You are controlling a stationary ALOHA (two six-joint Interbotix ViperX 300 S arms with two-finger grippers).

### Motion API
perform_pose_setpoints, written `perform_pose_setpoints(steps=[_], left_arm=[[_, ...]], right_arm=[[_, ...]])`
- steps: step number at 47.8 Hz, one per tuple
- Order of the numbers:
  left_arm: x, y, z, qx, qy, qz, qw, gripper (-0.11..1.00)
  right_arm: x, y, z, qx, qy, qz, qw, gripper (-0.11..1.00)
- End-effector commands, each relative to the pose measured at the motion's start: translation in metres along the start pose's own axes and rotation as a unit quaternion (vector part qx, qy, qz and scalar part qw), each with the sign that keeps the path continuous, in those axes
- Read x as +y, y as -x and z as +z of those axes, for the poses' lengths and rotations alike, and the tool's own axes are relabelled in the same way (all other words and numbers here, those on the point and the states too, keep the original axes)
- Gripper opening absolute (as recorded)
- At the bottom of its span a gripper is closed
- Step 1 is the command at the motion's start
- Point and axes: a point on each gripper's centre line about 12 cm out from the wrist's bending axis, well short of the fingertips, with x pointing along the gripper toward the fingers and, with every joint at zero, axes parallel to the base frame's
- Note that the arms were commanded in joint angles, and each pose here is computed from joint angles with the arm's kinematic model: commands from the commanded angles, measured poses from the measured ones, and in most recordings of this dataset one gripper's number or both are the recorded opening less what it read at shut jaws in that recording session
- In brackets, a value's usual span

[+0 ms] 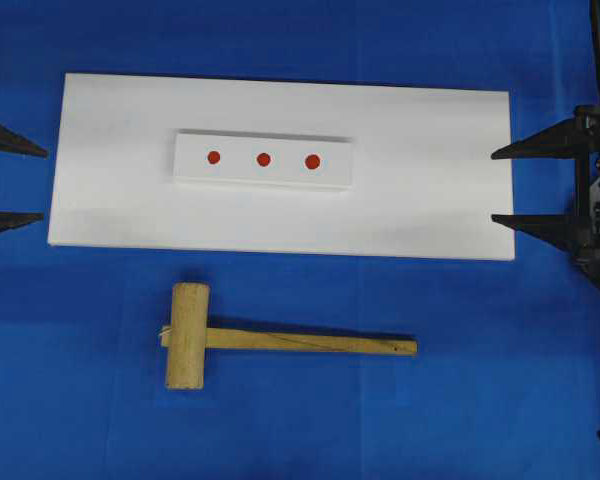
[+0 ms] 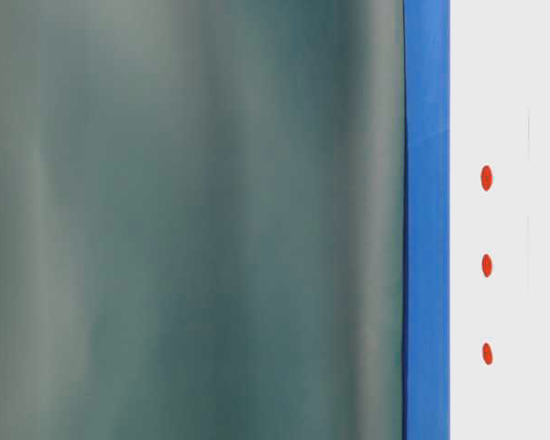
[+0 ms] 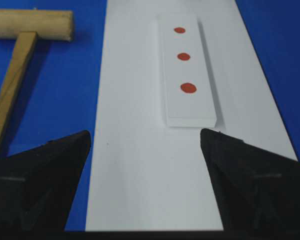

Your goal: Hit the mark with a hammer.

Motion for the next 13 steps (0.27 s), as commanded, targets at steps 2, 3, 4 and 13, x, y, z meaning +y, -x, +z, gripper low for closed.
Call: perform_pose_setpoints(steps=[2, 3, 4, 13], left_arm=[[0.0, -0.0007, 0.0039, -0.003, 0.001, -0.001, 1.0, 0.83], [0.0, -0.0005, 0.0041, -0.004, 0.001, -0.001, 1.0, 0.83], [0.0, -0.0005, 0.0041, -0.004, 0.001, -0.001, 1.0, 0.83], [0.0, -0.0005, 0.0041, -0.004, 0.001, -0.001, 1.0, 0.83]], right_arm=[[0.0007, -0.0004, 0.0066, -0.009, 0.002, 0.0, 1.0, 0.77], [0.0004, -0.0004, 0.0066, -0.009, 0.002, -0.001, 1.0, 0.77], [0.0004, -0.0004, 0.0066, -0.009, 0.002, -0.001, 1.0, 0.77], [0.0006, -0.0004, 0.0065, -0.008, 0.002, 0.0, 1.0, 0.77]])
